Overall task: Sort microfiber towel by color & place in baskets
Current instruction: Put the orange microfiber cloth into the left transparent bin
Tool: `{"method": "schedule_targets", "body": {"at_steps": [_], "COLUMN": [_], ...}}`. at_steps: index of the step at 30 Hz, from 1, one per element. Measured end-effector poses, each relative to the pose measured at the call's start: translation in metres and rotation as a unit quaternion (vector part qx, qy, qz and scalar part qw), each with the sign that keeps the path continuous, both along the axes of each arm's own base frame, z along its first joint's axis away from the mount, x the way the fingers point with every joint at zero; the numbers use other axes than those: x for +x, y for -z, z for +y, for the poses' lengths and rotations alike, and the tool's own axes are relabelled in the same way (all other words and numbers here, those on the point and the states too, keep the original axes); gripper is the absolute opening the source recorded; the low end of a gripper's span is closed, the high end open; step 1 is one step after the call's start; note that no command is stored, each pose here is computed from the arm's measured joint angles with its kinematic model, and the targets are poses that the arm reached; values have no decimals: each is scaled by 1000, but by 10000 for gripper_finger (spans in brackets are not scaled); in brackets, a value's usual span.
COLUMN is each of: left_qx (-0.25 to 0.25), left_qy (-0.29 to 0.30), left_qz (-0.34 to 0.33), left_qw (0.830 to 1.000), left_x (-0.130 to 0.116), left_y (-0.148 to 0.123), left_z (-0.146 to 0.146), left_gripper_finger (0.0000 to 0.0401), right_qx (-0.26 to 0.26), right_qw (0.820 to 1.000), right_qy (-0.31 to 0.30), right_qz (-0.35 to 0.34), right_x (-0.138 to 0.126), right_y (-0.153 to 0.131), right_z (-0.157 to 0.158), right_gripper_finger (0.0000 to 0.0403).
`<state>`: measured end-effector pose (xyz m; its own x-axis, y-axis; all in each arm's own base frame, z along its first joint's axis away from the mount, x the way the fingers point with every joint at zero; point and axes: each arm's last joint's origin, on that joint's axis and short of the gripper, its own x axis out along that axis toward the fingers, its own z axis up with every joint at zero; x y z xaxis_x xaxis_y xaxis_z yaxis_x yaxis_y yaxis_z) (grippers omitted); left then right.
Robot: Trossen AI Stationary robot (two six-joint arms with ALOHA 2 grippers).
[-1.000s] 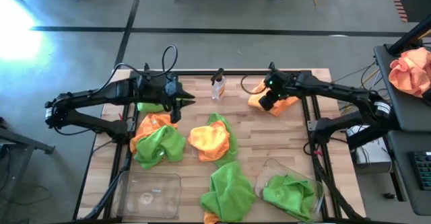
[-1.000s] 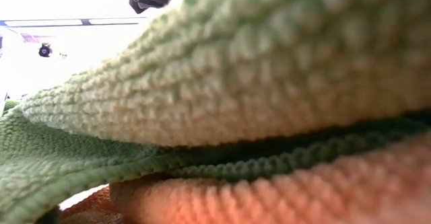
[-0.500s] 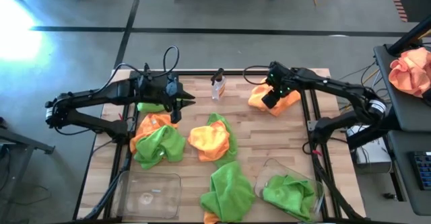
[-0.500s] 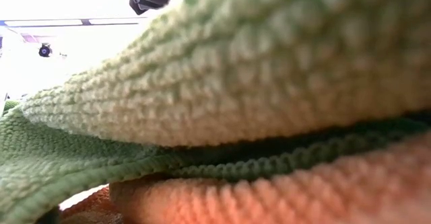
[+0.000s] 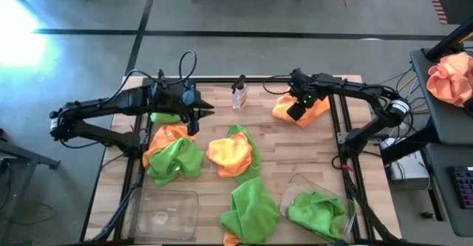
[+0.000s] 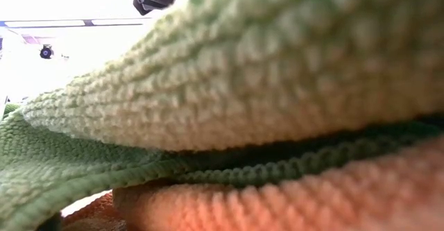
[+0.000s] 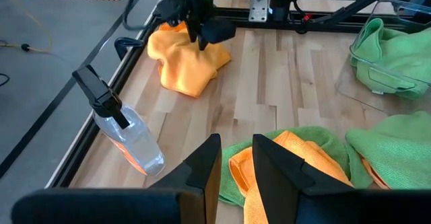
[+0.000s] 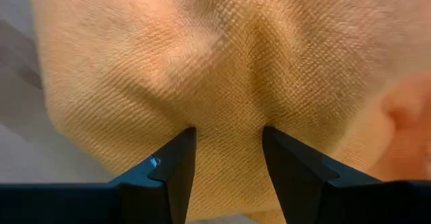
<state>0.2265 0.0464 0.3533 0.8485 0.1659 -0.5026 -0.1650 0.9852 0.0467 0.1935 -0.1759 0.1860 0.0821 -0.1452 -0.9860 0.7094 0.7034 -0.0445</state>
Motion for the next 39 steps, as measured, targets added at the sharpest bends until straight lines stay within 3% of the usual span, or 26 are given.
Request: {"method": "schedule_targets", "body": {"at_steps": [10,21,35,39], "left_qx": [-7,-7,-7,-7], "left_qy": [-4,-4,-4,-4], "left_qz": [-2,-1,-1,-1], "left_qw": [1000,1000,1000,1000], "left_x": [0,0,0,0], "left_y": [0,0,0,0], "left_z": [0,0,0,0], "left_gripper_finger": [70,70,70,70], "right_qx": [35,29,28,29], "right_qw": [999,999,999,999], "right_qy": [-9,-17,-12,-4], "right_qz": [41,35,32,30], "right_x": [7,10,10,10], "right_y": [28,32,32,32], "right_z": [-6,-9,-9,-9], "right_gripper_finger": [176,169,32,12]}}
